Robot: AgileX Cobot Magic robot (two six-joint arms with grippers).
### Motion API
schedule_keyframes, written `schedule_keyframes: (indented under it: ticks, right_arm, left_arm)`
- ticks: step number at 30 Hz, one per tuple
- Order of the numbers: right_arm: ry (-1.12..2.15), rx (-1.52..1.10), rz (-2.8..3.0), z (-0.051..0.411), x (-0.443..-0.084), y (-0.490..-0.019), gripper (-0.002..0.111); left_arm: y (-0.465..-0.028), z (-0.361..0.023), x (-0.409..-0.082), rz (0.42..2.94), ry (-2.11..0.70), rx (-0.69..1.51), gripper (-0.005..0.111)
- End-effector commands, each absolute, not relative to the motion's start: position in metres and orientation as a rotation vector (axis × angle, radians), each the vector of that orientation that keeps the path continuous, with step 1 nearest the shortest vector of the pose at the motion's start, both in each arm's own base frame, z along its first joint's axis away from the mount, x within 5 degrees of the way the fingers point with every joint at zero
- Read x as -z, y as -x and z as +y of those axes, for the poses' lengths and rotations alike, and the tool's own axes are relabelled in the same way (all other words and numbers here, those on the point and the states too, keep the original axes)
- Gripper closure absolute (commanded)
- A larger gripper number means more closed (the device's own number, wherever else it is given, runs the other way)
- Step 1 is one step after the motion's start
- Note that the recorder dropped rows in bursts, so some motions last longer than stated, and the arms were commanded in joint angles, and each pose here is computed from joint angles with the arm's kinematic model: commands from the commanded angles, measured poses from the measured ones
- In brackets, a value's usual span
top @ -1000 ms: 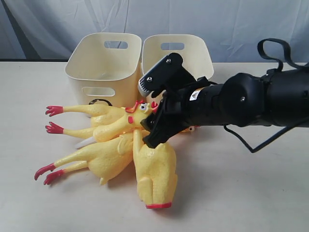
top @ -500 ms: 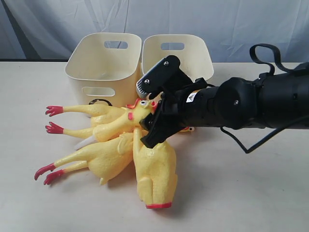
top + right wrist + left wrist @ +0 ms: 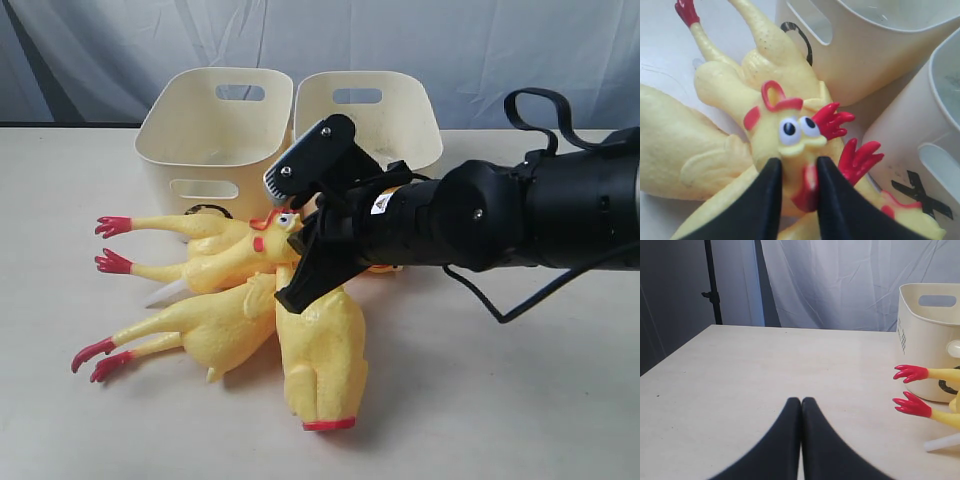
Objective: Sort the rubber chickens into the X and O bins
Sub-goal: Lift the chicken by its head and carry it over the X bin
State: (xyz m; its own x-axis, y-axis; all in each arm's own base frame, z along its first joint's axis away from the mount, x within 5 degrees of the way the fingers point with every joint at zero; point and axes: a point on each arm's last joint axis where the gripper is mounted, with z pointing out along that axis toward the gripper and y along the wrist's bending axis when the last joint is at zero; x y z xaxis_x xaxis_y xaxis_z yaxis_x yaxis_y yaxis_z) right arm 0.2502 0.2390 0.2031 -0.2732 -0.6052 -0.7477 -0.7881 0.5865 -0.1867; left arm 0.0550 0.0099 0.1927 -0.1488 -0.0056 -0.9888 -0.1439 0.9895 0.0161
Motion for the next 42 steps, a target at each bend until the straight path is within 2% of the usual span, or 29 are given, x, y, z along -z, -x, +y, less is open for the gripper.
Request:
schedule_keyframes:
  ticks: [1, 7, 31, 42]
  right_arm:
    - [1.106, -0.281, 1.985, 0.240, -0.204, -0.251, 0.109]
    - [1.107, -0.289, 1.978, 0.239, -0.209, -0.250, 0.109]
    - [0.981, -0.389, 1.769, 0.212, -0.302, -0.217, 0.109]
    - [0.883, -0.384, 1.709, 0.207, -0.317, -0.218, 0.109]
  left_arm:
    - [-0.055, 0.010, -0.192, 1.714, 0.109, -0.127, 0.107]
    - [-0.055, 0.010, -0.192, 1.714, 0.109, -0.127, 0.107]
    - [-0.055, 0.010, -0.192, 1.714, 0.109, -0.127, 0.107]
    - [-0.055, 0.010, -0.192, 1.714, 0.109, -0.127, 0.107]
